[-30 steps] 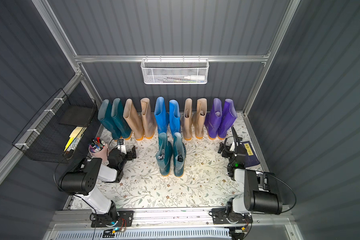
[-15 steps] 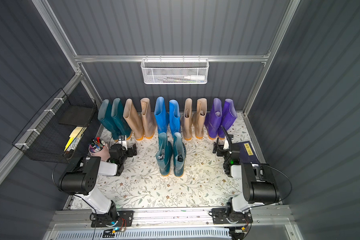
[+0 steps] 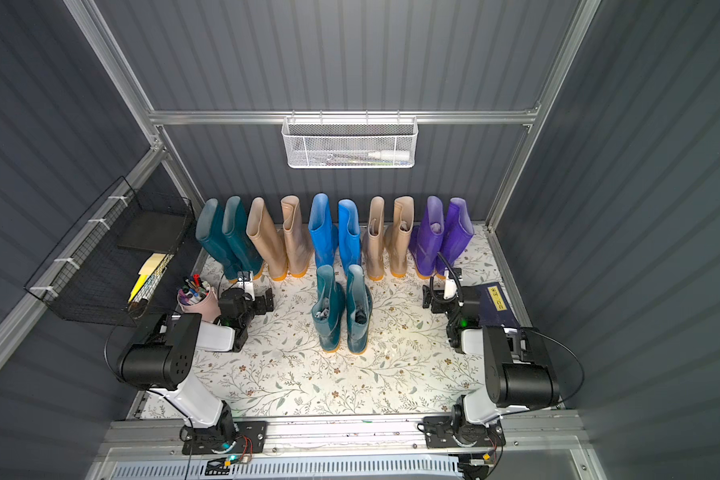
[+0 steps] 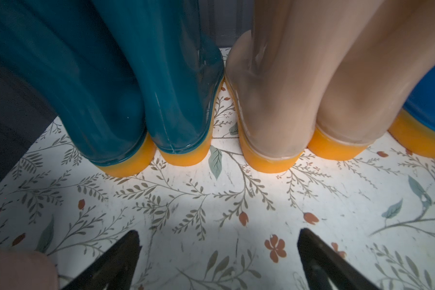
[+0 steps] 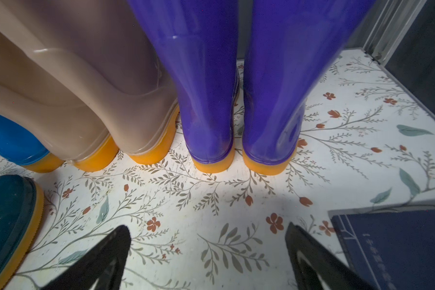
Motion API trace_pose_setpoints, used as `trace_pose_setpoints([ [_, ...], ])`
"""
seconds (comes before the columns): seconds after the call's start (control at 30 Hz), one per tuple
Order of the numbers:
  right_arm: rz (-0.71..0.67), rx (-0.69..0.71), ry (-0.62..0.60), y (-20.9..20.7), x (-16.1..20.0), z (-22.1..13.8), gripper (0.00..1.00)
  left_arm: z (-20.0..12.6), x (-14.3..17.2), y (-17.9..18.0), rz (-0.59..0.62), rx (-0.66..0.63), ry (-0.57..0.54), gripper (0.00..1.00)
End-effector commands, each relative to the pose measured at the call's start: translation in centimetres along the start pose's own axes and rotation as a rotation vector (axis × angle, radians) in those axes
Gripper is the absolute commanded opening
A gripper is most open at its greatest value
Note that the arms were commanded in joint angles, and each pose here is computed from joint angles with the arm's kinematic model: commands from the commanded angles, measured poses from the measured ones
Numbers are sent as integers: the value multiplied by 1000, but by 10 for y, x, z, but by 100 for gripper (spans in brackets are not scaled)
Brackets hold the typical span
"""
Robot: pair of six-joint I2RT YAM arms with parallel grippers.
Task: Match and arrange rain boots in pairs
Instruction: Reset both arms
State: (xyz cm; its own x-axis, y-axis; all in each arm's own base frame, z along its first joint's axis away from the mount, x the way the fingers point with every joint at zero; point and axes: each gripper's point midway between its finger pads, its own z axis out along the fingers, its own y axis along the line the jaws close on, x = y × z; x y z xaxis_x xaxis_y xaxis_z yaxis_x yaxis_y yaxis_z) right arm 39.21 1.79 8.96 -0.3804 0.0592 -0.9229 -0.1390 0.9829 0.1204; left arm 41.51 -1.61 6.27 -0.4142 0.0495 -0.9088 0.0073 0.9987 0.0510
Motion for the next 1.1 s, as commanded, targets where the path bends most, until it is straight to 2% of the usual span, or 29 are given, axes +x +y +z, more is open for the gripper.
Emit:
trace_pose_setpoints([
  [0.0,-21,-21,-8,5,-7,-1,99,4,1,3,6,-11,8,100],
  [1.07,-18,-23,11,5,-6,0,99,4,0,4,6,-12,7,100],
])
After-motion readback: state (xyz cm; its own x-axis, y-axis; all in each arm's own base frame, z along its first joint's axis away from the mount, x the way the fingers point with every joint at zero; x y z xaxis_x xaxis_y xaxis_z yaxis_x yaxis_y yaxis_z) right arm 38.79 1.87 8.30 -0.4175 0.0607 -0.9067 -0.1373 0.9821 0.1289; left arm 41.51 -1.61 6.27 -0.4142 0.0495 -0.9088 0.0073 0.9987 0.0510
